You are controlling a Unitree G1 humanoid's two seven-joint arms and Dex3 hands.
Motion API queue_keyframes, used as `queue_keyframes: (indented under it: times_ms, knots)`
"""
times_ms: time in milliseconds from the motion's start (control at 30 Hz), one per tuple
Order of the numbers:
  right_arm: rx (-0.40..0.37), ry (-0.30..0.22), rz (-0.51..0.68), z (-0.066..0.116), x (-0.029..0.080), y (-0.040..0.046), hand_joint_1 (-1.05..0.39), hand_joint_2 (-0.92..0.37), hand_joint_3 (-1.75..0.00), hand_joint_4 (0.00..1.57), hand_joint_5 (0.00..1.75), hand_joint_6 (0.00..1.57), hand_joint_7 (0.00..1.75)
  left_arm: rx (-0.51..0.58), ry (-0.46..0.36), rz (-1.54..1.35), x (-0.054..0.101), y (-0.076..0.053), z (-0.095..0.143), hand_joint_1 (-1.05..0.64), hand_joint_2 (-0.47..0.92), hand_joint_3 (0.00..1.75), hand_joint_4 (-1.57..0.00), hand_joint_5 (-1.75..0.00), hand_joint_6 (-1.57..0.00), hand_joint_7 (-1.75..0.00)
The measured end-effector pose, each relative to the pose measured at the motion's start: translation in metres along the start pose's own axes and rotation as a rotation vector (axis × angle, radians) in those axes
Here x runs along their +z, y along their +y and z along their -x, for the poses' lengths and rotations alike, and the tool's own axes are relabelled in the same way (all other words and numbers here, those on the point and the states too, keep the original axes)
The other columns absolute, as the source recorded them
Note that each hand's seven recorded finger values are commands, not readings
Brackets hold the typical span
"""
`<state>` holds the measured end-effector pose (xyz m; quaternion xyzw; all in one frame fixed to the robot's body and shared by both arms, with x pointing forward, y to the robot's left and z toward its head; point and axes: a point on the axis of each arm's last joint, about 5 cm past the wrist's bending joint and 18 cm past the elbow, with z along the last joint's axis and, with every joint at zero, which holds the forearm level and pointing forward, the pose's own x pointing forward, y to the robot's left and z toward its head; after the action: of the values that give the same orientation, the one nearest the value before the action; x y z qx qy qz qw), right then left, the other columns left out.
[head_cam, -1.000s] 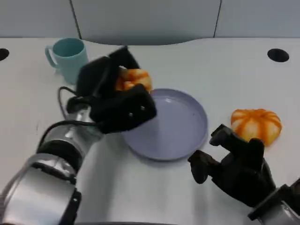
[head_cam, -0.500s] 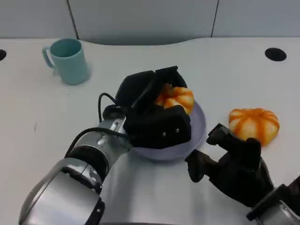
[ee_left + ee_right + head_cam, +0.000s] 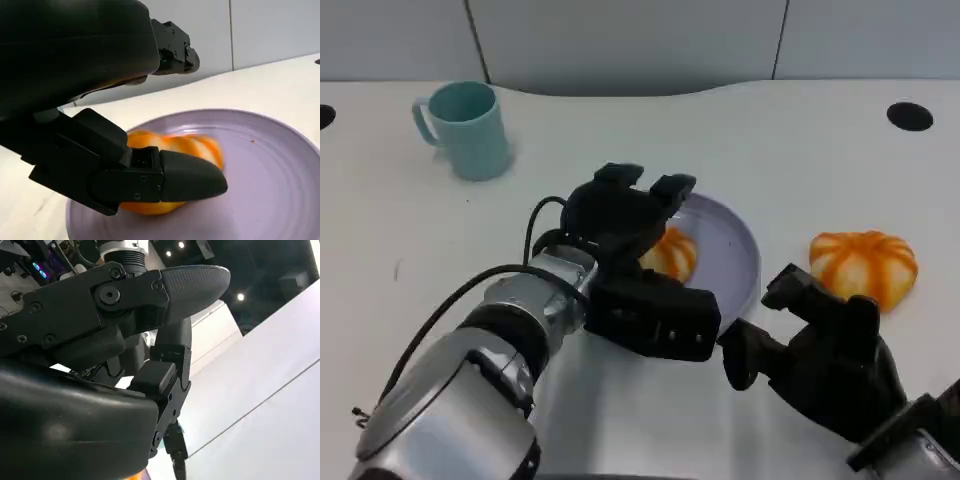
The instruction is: Grasp the bread from the table and place it into the plate.
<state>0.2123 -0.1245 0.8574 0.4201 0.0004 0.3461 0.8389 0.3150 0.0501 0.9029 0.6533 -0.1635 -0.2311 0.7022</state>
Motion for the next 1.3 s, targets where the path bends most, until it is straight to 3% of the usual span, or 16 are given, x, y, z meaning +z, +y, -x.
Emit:
queue_keyframes:
  times_ms: [100,267,367,467,500,533,600,733,833,933,1000,1067,1133,1167,1200,1300]
  knots:
    - [0.004,-0.009,0.002,-0.003,-0.001,-0.0001,-0.78,-0.92,-0.28,0.95,1.37,0.91,0.79,0.006,0.018,-0.002,-0.008,0.002,0.002,-1.05,0.92,0.79,0.0,0.0,0.0,0.0]
    - [0.009,-0.009,-0.005,-0.007,-0.004,0.0,-0.81,-0.92,-0.25,0.96,1.37,0.91,0.79,0.116,0.091,0.106,-0.032,0.01,0.009,-1.05,0.92,0.82,0.0,0.0,0.0,0.0]
    - [-0.006,0.001,-0.019,-0.011,-0.007,0.002,-0.81,-0.92,-0.22,0.96,1.39,0.92,0.79,0.214,0.143,0.327,-0.048,0.02,0.014,-1.05,0.92,0.75,0.0,0.0,0.0,0.0]
    - [-0.018,0.009,-0.037,-0.015,-0.01,0.0044,-0.8,-0.92,-0.24,0.96,1.4,0.93,0.8,0.244,0.155,0.61,-0.064,0.03,0.021,-1.05,0.92,0.58,-0.1,-0.07,-0.1,-0.07]
    - [-0.018,0.009,-0.04,-0.016,-0.011,0.0051,-0.8,-0.92,-0.25,0.96,1.41,0.93,0.8,0.245,0.148,0.715,-0.069,0.032,0.024,-1.05,0.92,0.51,-0.16,-0.29,-0.17,-0.2]
    - [-0.019,0.009,-0.042,-0.016,-0.011,0.0057,-0.8,-0.92,-0.25,0.95,1.41,0.93,0.8,0.242,0.136,0.822,-0.074,0.033,0.028,-1.05,0.92,0.45,-0.06,-0.83,-0.08,-0.63]
    - [-0.016,0.008,-0.046,-0.019,-0.013,0.0071,-0.8,-0.92,-0.25,0.96,1.42,0.93,0.81,0.243,0.118,1.026,-0.083,0.034,0.033,-1.05,0.92,0.37,-0.01,-1.22,-0.02,-1.04]
    - [-0.019,0.015,-0.049,-0.022,-0.016,0.0102,-0.79,-0.92,-0.27,0.95,1.43,0.92,0.82,0.281,0.011,1.444,-0.101,0.034,0.044,-1.05,0.92,0.28,0.0,-1.41,0.0,-1.28]
    - [-0.024,0.018,-0.036,-0.023,-0.017,0.0111,-0.8,-0.92,-0.31,0.94,1.44,0.91,0.85,0.302,-0.119,1.802,-0.113,0.021,0.055,-1.05,0.92,0.16,-0.02,-1.48,0.0,-1.37]
    - [-0.027,0.013,-0.015,-0.023,-0.016,0.0111,-0.79,-0.92,-0.33,0.94,1.44,0.9,0.89,0.353,-0.24,2.154,-0.12,-0.002,0.07,-1.05,0.92,0.1,-0.05,-1.49,-0.09,-1.32]
    - [-0.027,0.008,-0.011,-0.023,-0.016,0.011,-0.8,-0.92,-0.32,0.94,1.44,0.9,0.9,0.385,-0.261,2.244,-0.123,-0.011,0.077,-1.05,0.91,0.04,-0.19,-1.35,-0.23,-1.16]
    - [-0.026,0.011,-0.013,-0.023,-0.016,0.011,-0.81,-0.92,-0.31,0.94,1.44,0.89,0.91,0.407,-0.302,2.28,-0.126,-0.015,0.083,-1.05,0.88,0.01,-0.4,-1.14,-0.38,-0.98]
    - [-0.028,0.013,-0.015,-0.024,-0.017,0.0105,-0.81,-0.92,-0.3,0.94,1.45,0.89,0.91,0.42,-0.329,2.296,-0.127,-0.017,0.087,-1.05,0.87,0.01,-0.46,-1.08,-0.42,-0.93]
    - [-0.029,0.015,-0.017,-0.024,-0.017,0.0103,-0.81,-0.92,-0.29,0.93,1.45,0.88,0.91,0.418,-0.333,2.301,-0.128,-0.018,0.088,-1.05,0.84,0.01,-0.64,-0.97,-0.5,-0.9]
    - [-0.03,0.016,-0.018,-0.024,-0.017,0.01,-0.81,-0.92,-0.29,0.93,1.45,0.88,0.91,0.416,-0.335,2.304,-0.127,-0.02,0.089,-1.05,0.83,0.01,-0.73,-0.92,-0.53,-0.88]
    - [-0.031,0.013,-0.017,-0.025,-0.016,0.0093,-0.8,-0.92,-0.32,0.92,1.47,0.87,0.93,0.406,-0.331,2.326,-0.118,-0.031,0.091,-1.05,0.82,0.01,-0.83,-0.88,-0.6,-0.88]
